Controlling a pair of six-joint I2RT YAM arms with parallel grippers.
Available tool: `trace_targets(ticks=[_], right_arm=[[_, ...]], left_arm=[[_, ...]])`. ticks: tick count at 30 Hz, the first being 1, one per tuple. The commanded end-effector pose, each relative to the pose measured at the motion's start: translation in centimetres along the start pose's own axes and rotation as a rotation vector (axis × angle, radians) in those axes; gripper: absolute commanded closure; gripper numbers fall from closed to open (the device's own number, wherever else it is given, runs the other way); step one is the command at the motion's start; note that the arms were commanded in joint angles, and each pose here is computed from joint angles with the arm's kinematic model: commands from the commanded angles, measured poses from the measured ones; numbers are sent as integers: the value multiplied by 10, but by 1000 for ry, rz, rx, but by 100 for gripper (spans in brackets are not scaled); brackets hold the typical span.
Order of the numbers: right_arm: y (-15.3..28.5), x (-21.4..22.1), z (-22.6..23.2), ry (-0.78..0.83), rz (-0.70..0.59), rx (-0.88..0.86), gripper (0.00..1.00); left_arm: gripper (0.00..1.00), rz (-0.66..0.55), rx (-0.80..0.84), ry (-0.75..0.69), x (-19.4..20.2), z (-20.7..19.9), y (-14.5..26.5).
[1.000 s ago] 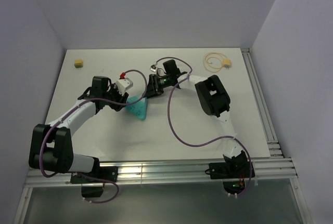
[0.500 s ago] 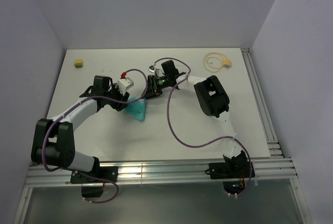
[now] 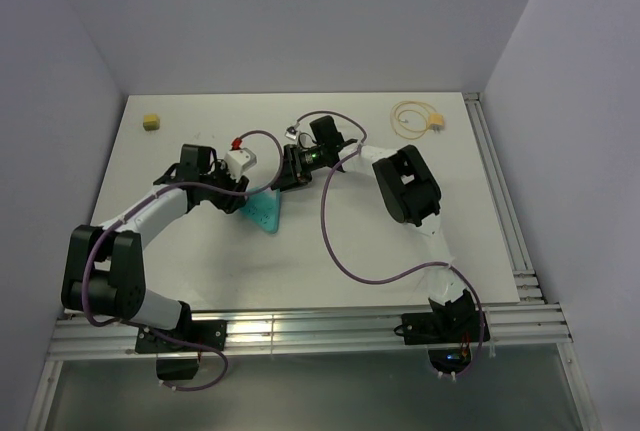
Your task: Insert the plug
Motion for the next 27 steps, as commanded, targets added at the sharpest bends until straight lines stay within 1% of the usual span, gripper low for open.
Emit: trace_targets(ticks=[1, 6, 14, 20, 27], right_arm=[[0, -7, 8, 61, -31, 15, 100], [-1, -7, 9, 58, -28, 14, 100], [-1, -6, 9, 61, -27, 17, 100], [-3, -6, 10, 58, -25, 11, 100], [-3, -5, 11, 63, -23, 12, 100]], left_arm=[[100, -49, -9, 8, -11, 3, 7], [100, -64, -30, 11, -12, 5, 10], [100, -45, -3, 35, -7, 3, 6], [100, -66, 3, 33, -9, -1, 11], [100, -59, 6, 46, -2, -4, 8]])
Point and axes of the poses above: each gripper's point midway between its finger pads, its own y axis back along the fingers, its own z axis along the line the jaws close on, x = y × z, the point moved 3 cm from there along y, back along the fingers, and after that the axes turned 1 degree about -y, right-handed, at the moved point
